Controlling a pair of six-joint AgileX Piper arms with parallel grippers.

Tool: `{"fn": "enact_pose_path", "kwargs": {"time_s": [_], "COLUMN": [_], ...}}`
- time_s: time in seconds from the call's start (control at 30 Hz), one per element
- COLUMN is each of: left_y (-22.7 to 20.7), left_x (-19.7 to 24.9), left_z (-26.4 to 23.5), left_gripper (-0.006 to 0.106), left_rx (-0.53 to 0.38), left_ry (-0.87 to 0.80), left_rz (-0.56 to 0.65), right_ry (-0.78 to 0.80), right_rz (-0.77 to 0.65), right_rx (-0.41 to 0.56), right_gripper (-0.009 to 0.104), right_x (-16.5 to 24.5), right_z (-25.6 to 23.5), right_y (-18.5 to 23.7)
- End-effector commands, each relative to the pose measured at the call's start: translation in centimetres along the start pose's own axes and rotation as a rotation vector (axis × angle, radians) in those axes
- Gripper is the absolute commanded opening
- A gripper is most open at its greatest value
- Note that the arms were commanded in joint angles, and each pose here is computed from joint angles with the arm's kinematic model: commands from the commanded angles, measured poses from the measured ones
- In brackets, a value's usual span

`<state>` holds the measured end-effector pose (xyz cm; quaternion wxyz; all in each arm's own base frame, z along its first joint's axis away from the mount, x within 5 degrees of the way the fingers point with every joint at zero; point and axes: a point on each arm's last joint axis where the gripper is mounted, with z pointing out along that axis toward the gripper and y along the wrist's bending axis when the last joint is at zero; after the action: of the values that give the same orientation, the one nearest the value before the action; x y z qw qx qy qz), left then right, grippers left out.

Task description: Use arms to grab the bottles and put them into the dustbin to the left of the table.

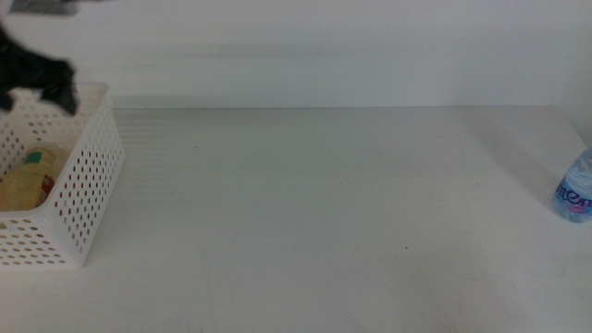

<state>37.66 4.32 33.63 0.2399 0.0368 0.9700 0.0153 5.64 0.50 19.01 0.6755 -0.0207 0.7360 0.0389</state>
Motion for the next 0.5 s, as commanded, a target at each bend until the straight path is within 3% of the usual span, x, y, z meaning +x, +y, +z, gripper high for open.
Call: {"fn": "enact_pose_path", "kwargs": {"time_s": [0.0,0.47], "left_y": [-2.6,-13.3], "left_x": [-1.1,1.7], "left_z": [-4.7,-10.6], "left_gripper": [0.090,0.090], "left_rx": [0.032,0.203], "left_ry": [-0.182,-0.484], "left_rz": [0.023,0.255], "right_ry": [-0.113,-0.113], "right_rz": [-0.017,-0.017], "right_rx": [0.006,0.006], "right_gripper": [0.074,0.074], "right_x": [-1.1,-1.1], "right_z": [-0.3,-0.3], "right_y": [0.0,0.0]}}
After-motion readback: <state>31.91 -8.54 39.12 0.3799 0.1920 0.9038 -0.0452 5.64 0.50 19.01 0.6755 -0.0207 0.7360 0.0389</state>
